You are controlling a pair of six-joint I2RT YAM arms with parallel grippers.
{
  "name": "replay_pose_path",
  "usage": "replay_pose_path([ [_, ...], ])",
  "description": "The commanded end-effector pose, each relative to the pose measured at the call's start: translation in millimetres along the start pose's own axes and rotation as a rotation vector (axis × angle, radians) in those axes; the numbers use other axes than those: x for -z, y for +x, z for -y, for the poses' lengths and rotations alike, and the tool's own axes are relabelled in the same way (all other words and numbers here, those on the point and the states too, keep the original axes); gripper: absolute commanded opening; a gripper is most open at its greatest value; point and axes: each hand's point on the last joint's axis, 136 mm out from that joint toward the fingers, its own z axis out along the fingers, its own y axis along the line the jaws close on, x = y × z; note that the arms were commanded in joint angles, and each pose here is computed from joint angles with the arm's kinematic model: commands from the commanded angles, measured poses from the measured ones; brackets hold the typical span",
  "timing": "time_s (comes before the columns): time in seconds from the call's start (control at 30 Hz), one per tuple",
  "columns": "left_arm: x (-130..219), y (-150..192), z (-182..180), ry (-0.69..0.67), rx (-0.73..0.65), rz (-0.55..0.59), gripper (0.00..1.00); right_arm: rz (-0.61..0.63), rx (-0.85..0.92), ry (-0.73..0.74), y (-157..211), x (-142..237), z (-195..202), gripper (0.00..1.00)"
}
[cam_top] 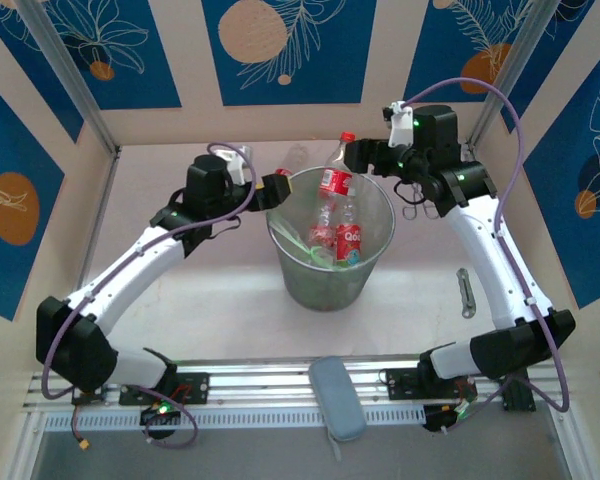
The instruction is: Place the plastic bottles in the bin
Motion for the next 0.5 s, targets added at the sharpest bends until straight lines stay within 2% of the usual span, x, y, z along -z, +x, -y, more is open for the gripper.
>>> replay_pose_path([
  [0.0,23,-29,-26,-0.106,-0.035,0.052,0.95,0.026,-0.027,0.012,-7,23,5,0.86],
  [0.17,3,-34,-94,-0.224,0.027,0.032,0.96,0.014,-0.164,0.072,1,41,45,0.89],
  [0.3,-38,-37,-138,-0.303,0.015,-0.020,0.96,0.000,-0.217,0.091,13,50,63,0.89],
  [0.47,-96,-38,-171,-0.318,-0.038,-0.088,1.00,-0.038,-0.308,0.123,28,54,88,0.89],
])
